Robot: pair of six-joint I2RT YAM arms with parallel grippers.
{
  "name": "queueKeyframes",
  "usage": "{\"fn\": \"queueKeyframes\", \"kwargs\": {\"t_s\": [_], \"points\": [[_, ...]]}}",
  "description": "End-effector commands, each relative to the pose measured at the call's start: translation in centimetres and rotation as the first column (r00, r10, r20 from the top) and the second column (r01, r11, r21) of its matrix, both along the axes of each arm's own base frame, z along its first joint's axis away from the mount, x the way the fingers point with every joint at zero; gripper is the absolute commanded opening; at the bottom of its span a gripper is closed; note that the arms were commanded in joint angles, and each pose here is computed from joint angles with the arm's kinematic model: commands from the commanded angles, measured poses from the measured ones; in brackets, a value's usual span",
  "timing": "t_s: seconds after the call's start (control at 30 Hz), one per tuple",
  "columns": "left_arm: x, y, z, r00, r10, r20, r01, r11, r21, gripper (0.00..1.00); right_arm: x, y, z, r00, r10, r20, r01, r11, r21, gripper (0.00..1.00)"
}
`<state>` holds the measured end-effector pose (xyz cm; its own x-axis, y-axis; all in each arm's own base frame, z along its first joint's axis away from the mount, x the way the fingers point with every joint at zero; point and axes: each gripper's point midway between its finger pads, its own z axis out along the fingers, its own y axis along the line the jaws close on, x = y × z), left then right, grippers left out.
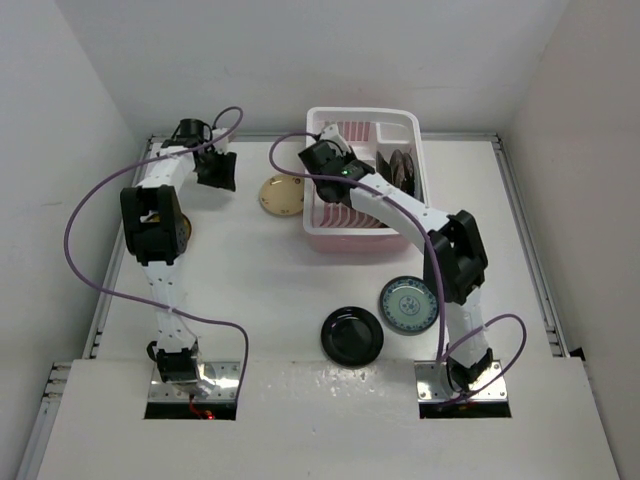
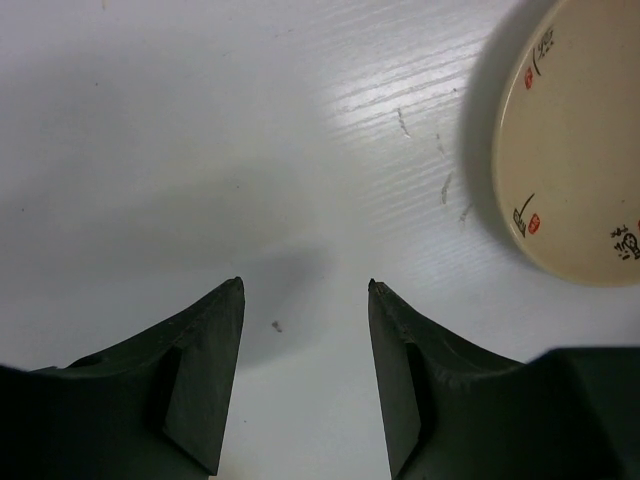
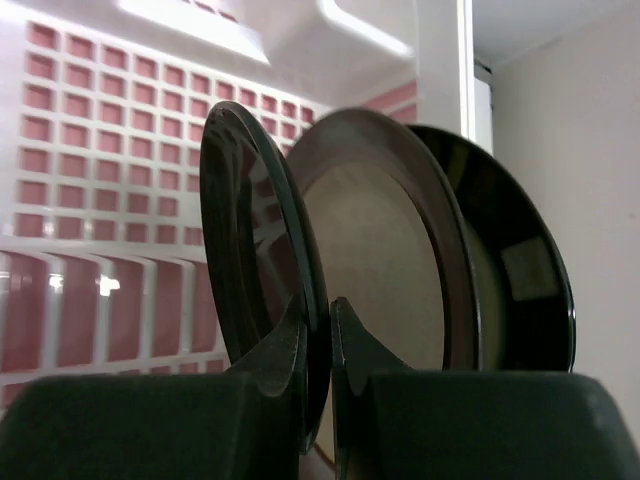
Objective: Load the plates into the dish rack
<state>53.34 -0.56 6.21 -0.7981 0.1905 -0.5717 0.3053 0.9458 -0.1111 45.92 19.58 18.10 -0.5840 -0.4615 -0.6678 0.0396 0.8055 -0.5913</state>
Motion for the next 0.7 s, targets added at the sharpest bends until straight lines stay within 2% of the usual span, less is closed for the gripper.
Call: {"fn": "queueKeyframes", "kwargs": {"t_s": [0.0,0.17,0.33,0.6,0.67], "points": [[2.5,0.5,2.7,0.995,0.019,0.102,-0.016,0.999,-0.030,0.57,0.1,-1.9,3.5,0.988,-0.118,0.102,0.119,0.993,-0.008,0.00],[2.6,0.9,2.1,0.995,0.022,0.093,-0.018,0.999,-0.040,0.57,-1.0,-3.0,1.6,0.987,-0.154,0.055,0.156,0.987,-0.031,0.00],[2.6,1.1,1.7,0.995,0.019,0.094,-0.017,0.999,-0.028,0.57,-1.7,-3.4,-1.4,0.981,-0.191,-0.025,0.192,0.979,0.071,0.00],[2.2,1.0,1.5,0.996,0.012,0.087,-0.010,1.000,-0.023,0.57,-1.9,-3.3,-4.3,0.978,-0.186,-0.094,0.198,0.971,0.132,0.00],[2.0,1.0,1.2,0.997,0.012,0.078,-0.010,1.000,-0.024,0.57,-1.8,-3.0,-4.5,0.980,-0.168,-0.108,0.182,0.974,0.134,0.06]]}}
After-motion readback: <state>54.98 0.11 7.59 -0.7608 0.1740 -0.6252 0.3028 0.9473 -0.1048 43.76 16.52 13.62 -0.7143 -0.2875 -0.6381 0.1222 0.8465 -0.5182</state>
